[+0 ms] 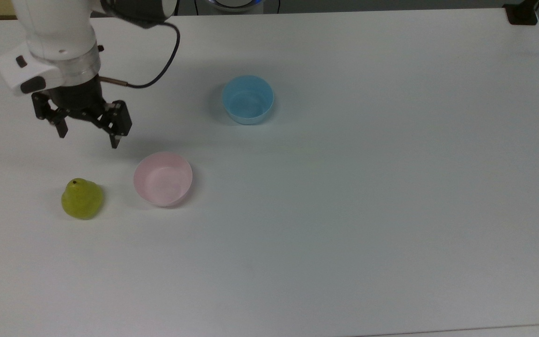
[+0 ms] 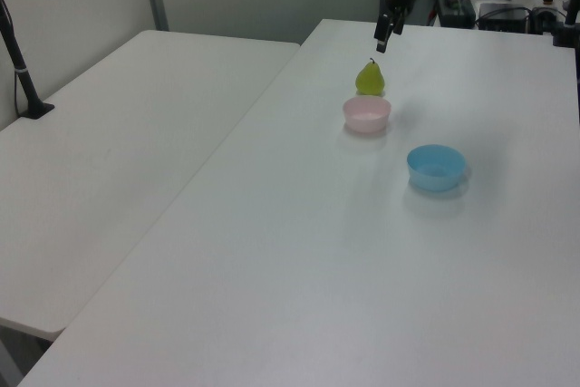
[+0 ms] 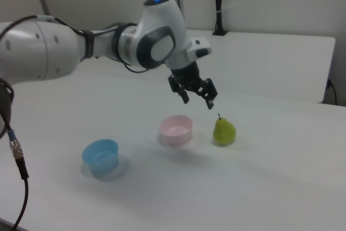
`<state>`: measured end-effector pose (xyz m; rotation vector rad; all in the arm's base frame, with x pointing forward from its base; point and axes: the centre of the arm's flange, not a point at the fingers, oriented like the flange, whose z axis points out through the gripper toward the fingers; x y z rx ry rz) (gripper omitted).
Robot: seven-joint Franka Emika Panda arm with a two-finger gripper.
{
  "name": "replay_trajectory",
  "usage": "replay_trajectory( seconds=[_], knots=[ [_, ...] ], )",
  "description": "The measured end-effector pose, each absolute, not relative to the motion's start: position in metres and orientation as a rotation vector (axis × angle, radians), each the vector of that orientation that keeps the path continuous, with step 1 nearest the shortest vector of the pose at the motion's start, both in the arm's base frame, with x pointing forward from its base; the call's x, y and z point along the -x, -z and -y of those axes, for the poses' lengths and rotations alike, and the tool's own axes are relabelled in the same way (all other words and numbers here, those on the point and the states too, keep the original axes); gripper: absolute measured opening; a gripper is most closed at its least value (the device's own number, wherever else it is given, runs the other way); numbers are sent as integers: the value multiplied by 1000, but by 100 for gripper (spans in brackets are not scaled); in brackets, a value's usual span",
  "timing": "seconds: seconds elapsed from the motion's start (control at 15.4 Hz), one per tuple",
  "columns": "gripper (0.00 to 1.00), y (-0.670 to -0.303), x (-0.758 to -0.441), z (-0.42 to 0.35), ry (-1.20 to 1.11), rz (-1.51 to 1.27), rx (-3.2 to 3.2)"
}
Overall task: Place the pear in the bowl
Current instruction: 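Move the open gripper over the green pear and lower it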
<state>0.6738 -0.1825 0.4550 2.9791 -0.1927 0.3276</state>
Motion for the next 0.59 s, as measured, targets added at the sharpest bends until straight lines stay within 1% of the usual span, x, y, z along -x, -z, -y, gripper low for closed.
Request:
replay_trajectory(
  seconds=[0.13,0.33,0.59],
  knots=[
    [98,-438,-681,194,-379,208,-2964],
    [98,-407,-691,211,-448,233,-2945],
    [97,-383,-697,219,-484,236,-2930]
  ],
)
